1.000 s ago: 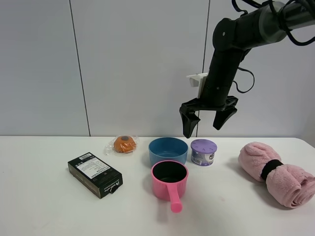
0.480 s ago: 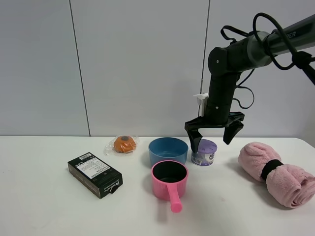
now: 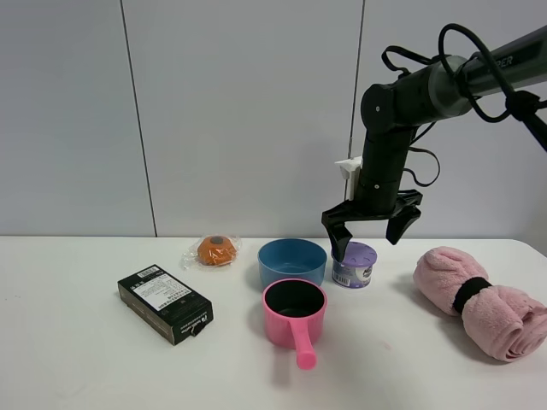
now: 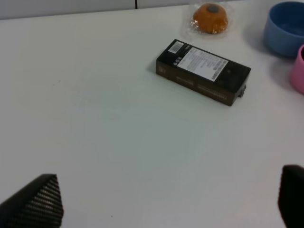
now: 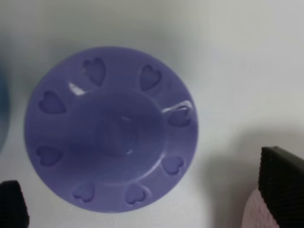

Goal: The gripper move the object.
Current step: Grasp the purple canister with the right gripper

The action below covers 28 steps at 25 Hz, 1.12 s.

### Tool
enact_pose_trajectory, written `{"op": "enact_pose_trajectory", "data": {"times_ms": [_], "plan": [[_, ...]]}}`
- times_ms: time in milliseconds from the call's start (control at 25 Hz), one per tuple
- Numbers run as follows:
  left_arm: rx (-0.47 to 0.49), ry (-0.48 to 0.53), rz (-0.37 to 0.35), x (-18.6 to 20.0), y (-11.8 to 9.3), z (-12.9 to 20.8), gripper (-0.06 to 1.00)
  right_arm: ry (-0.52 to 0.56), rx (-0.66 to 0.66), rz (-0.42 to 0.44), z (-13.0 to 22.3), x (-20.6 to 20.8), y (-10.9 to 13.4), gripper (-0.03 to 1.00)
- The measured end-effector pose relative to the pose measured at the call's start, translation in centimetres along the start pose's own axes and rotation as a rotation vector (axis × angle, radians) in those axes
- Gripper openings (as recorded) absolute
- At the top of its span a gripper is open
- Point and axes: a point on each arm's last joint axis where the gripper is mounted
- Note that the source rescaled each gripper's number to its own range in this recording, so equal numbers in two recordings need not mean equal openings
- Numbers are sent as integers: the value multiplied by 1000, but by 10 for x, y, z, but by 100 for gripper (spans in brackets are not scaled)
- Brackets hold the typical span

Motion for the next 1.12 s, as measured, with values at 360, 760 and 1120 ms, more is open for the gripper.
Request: {"op": "enact_pose_trajectory", "data": {"times_ms": [360, 760, 1120], "plan": [[0, 0, 0, 0, 0, 0, 100, 32, 19, -4, 3, -16, 2, 100], [0, 0, 0, 0, 0, 0, 100, -61, 20, 2, -5, -18, 2, 100], [0, 0, 0, 0, 0, 0, 100, -86, 7, 6, -7, -19, -5, 100]]}}
Point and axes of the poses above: a point on each arm's last joint axis where the gripper is mounted, x pointing back along that axis away from the gripper, y along the wrist's bending axis when the last joint is at zero, z = x × y
